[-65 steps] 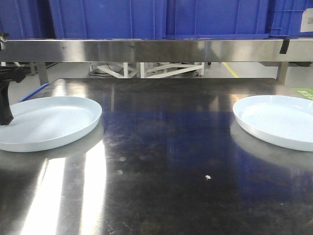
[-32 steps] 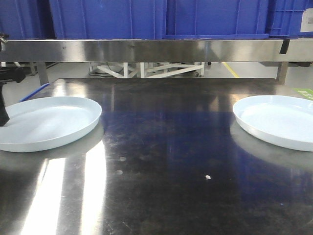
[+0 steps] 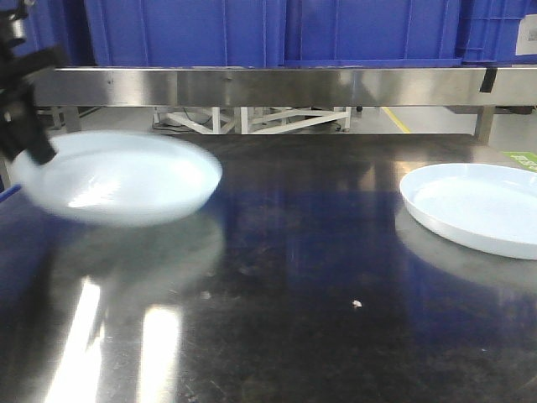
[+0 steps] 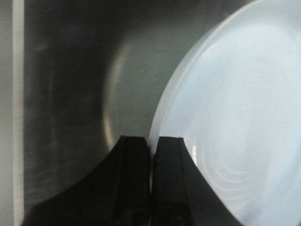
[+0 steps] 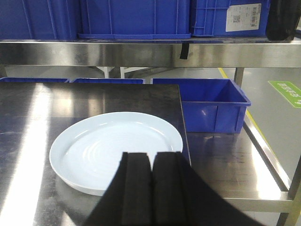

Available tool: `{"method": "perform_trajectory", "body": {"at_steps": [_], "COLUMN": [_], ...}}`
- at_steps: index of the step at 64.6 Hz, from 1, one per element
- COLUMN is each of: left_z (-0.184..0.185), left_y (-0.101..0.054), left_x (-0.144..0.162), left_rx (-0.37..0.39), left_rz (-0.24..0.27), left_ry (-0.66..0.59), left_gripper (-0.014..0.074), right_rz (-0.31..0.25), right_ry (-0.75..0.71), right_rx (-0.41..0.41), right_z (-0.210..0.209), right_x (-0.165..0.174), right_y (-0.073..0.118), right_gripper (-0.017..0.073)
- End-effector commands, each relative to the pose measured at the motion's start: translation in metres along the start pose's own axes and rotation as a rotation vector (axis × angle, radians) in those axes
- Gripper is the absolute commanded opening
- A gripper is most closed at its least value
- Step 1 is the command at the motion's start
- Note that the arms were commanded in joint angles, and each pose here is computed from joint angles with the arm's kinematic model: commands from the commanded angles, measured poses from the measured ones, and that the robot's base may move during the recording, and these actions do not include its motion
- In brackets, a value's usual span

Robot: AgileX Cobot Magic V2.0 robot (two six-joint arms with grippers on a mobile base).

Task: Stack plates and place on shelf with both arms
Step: 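Lift the plate with the left gripper, set it mid-table, open, then raise and withdraw the left gripper away from the plate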

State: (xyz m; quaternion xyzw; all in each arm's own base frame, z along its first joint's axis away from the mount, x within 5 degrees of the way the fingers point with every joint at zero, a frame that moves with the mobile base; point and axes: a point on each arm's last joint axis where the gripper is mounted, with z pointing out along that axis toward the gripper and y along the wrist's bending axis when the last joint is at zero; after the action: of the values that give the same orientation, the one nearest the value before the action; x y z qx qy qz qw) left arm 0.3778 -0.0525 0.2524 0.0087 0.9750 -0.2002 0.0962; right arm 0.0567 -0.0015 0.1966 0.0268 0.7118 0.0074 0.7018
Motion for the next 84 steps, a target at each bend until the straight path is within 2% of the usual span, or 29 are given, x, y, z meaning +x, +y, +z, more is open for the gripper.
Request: {"method": "perform_trajectory", "body": {"at_steps": [1, 17, 30, 46, 62, 67, 84], "left_z": [-0.023, -0.003, 0.024, 0.044, 0.045, 0.043, -0.001], "left_y": [-0.032, -0.081, -0.106, -0.121, -0.124, -0.124, -0.126], "left_x": [-0.003, 0.001, 0.008, 0.012, 0.013, 0.015, 0.026], "left_rx": [0.125, 0.152, 0.163, 0.165, 0.167, 0.163, 0.061], "left_rz": [0.01, 0.122, 0.176, 0.209, 0.217, 0.225, 0.352], "left_ry": [-0.082, -0.127, -0.083, -0.07, -0.068, -0.06, -0.217], "left_gripper": [0.0082, 0.0082, 0.0082, 0.0087, 0.0262, 0.027, 0.0255], "right_rz": [-0.011, -0.011, -0.011, -0.011, -0.011, -0.011, -0.011], "right_ry": [-0.102, -0.102, -0.102, -0.102, -0.102, -0.102, -0.102], "right_rx": [0.001, 0.001, 0.001, 0.001, 0.001, 0.001, 0.001], "right_z": [-0.002, -0.002, -0.002, -0.002, -0.002, -0.002, -0.002], "right_x": [-0.008, -0.008, -0.008, -0.008, -0.008, -0.008, -0.008], "right_y": [0.0, 0.0, 0.0, 0.0, 0.0, 0.0, 0.0], "right_gripper": [0.0055, 0.0055, 0.0055, 0.0055, 0.0055, 0.0055, 0.0055]}}
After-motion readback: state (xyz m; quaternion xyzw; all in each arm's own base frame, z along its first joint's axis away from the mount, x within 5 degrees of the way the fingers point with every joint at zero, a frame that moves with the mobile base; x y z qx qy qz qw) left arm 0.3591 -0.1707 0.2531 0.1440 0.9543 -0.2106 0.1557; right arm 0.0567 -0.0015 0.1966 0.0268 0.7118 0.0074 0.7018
